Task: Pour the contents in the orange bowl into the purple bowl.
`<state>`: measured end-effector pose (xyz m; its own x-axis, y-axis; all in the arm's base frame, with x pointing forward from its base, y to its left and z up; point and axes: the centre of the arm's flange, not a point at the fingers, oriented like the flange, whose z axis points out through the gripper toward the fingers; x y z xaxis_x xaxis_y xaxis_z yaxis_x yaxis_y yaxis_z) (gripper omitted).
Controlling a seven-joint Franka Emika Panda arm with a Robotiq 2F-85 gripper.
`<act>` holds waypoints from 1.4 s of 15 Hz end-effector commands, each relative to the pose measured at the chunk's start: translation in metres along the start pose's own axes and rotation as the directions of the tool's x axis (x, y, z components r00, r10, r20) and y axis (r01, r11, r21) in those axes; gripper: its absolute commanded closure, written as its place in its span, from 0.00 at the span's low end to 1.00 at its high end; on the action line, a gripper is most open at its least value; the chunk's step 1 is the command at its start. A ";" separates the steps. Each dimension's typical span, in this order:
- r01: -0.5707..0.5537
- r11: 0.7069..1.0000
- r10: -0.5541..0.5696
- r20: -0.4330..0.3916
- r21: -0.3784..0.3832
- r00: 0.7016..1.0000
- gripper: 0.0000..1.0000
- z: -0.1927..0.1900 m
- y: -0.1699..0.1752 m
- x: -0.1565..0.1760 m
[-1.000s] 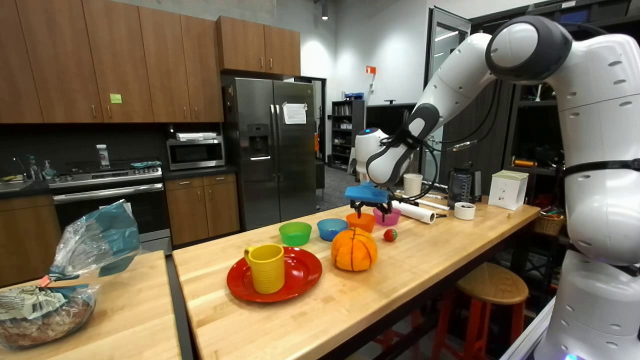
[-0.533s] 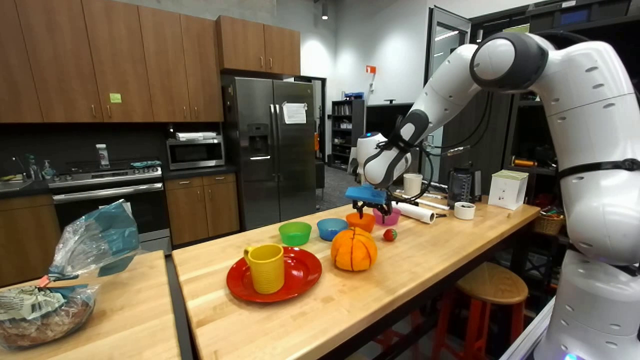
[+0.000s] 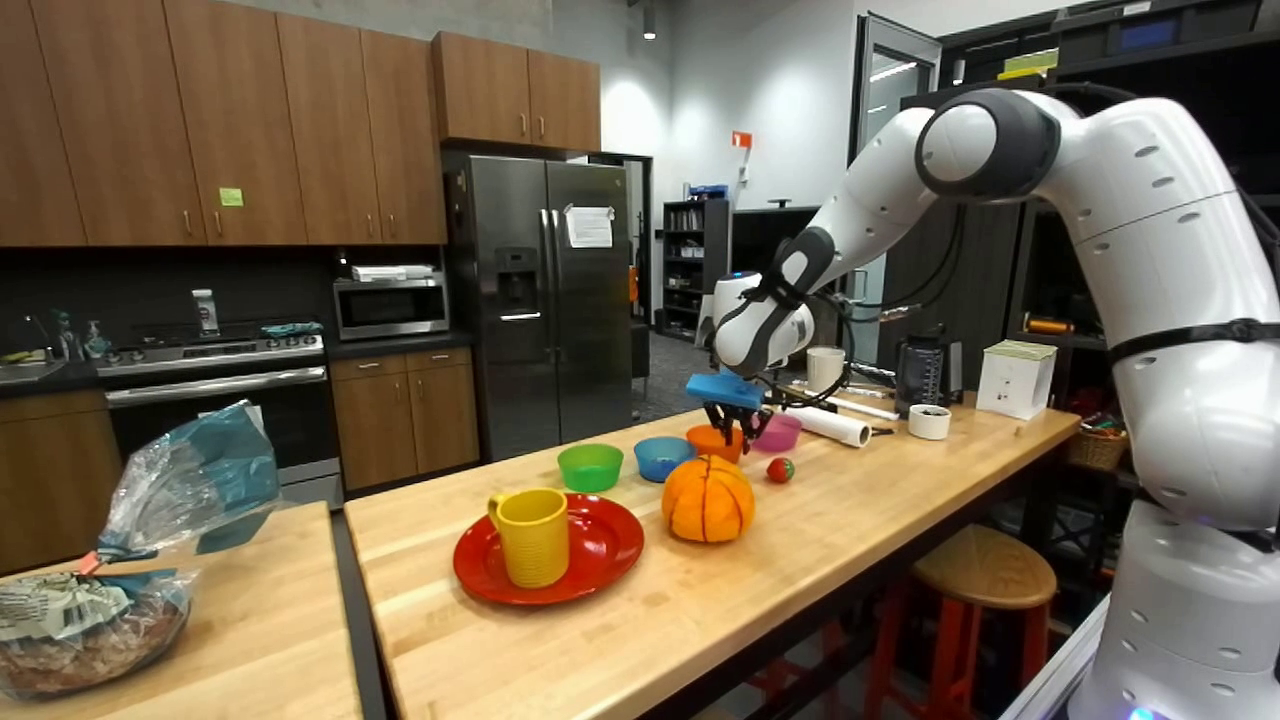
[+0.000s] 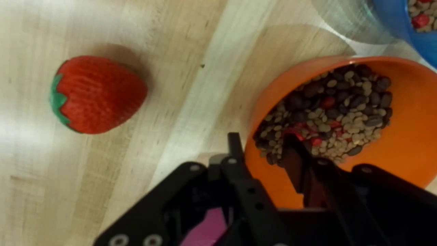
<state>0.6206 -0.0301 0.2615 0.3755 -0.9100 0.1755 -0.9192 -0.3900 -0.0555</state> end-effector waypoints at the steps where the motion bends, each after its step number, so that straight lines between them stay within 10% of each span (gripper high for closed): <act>1: -0.008 1.000 0.008 0.005 0.013 1.000 0.94 -0.012 -0.004 0.013; 21: -0.040 0.998 0.044 -0.085 0.048 0.995 0.99 -0.091 0.012 0.119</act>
<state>0.6541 -0.1194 0.3432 0.2949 -0.9219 0.2512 -0.9332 -0.3343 -0.1314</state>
